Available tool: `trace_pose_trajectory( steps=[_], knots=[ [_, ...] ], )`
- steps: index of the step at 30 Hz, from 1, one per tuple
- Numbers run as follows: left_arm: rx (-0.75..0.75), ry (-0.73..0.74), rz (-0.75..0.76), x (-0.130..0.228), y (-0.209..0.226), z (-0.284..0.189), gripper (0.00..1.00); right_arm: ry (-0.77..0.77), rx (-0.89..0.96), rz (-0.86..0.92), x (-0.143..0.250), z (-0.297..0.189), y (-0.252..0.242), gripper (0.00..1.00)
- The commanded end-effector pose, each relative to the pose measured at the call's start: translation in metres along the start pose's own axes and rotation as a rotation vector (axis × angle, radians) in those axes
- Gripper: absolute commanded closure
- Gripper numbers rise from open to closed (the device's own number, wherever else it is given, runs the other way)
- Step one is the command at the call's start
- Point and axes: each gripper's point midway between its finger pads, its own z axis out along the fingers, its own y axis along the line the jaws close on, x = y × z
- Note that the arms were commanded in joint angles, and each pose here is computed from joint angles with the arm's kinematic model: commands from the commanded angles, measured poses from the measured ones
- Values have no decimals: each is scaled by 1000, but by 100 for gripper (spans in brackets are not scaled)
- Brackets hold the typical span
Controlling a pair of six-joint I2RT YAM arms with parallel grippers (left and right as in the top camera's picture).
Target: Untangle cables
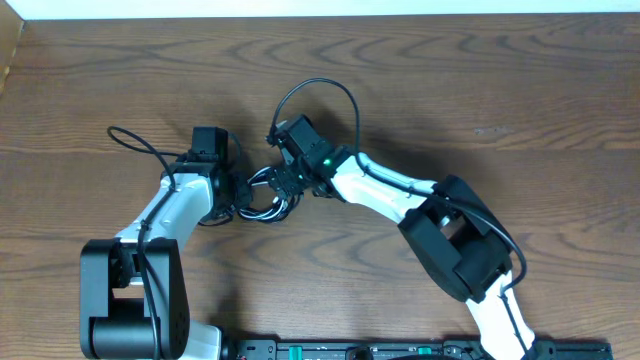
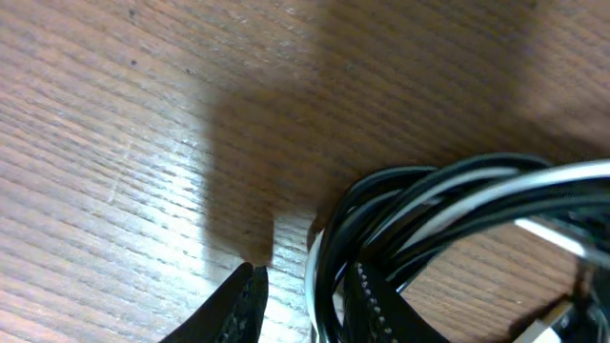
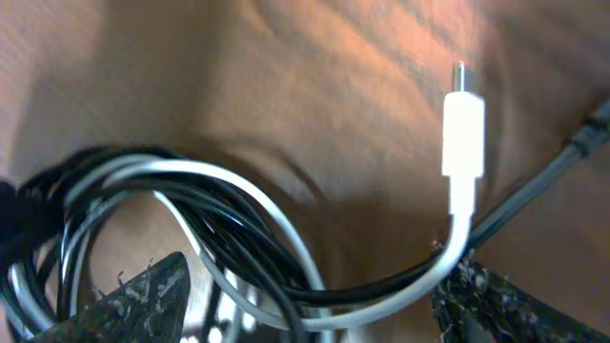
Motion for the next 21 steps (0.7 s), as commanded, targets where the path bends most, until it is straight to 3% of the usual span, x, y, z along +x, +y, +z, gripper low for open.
trace_pose_trajectory(
  steps=[1, 4, 11, 16, 21],
  knots=[
    [-13, 18, 12, 4, 4, 4, 69, 156, 56, 4, 60, 35, -18, 23],
    [-95, 1, -4, 2, 19, 3, 69, 151, 109, 19, 58, 32, -29, 30],
    [-170, -15, -44, 2, 32, 1, 69, 153, 200, 24, 60, 29, -45, 32],
    [-166, -21, -44, 0, 31, 1, 69, 138, 202, -147, 54, 31, -39, 25],
    [-158, -36, -44, -4, 29, 2, 69, 93, 129, -157, 40, 33, -24, 23]
  ],
)
